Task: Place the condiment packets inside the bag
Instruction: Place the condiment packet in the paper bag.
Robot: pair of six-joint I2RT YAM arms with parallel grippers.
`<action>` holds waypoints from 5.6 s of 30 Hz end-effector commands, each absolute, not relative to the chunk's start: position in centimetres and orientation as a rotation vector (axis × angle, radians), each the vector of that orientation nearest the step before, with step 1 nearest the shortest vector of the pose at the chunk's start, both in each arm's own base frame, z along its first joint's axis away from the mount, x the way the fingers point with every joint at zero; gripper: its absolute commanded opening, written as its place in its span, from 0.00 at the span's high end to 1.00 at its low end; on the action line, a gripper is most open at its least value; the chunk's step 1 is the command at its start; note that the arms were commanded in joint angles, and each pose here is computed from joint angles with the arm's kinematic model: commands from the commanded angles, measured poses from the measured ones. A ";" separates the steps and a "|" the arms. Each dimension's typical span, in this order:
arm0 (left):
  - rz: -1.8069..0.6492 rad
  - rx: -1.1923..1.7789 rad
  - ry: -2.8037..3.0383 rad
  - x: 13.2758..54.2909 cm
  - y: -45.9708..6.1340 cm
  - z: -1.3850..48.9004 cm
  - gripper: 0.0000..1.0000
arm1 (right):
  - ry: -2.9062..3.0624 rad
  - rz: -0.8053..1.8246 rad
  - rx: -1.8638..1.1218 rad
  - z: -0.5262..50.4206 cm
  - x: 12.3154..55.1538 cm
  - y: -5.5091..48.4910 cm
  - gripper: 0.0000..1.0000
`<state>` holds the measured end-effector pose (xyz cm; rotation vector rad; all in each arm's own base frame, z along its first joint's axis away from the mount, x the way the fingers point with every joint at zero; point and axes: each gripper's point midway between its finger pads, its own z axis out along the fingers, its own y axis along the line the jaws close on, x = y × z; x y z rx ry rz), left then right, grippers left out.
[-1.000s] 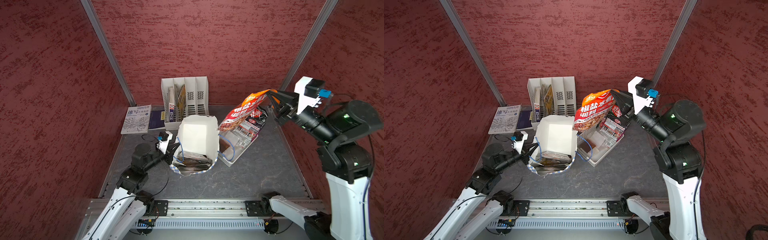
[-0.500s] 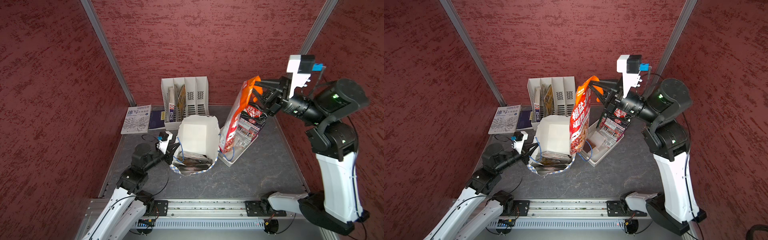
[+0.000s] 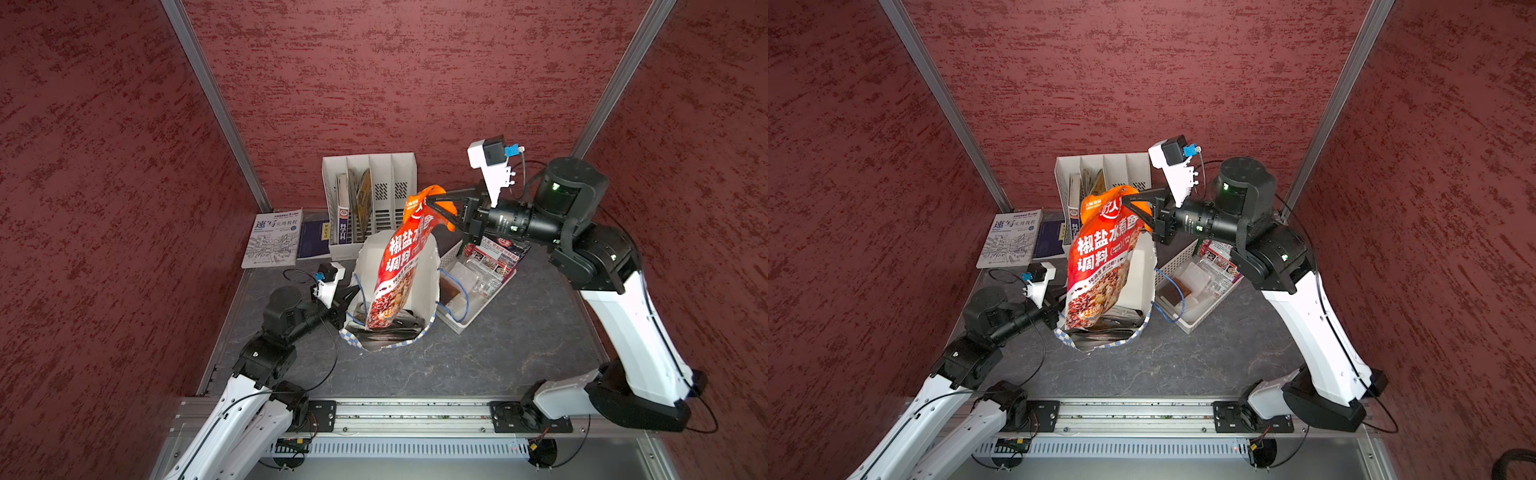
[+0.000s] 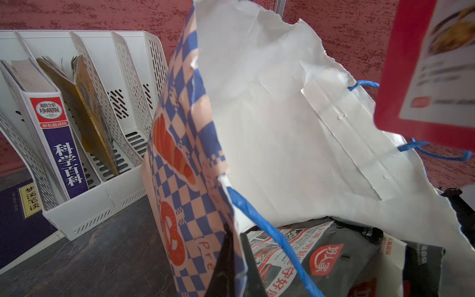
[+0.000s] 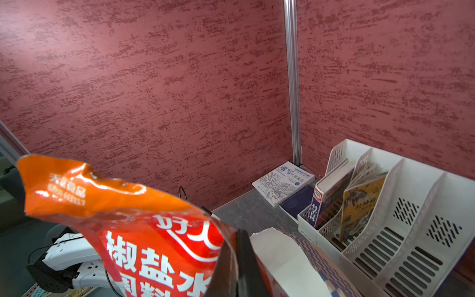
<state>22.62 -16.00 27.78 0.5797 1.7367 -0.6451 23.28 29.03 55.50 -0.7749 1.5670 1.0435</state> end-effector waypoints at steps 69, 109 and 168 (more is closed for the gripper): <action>-0.633 0.603 1.681 22.5 -16.1 28.9 1.00 | 1.687 0.670 -1.522 31.4 16.3 35.6 0.93; -0.626 0.606 1.692 22.9 -16.2 28.6 1.00 | 1.238 0.327 -1.727 30.9 17.2 34.8 0.87; -0.619 0.607 1.690 22.7 -16.1 28.5 1.00 | 1.857 0.436 -0.922 38.0 27.5 28.4 0.38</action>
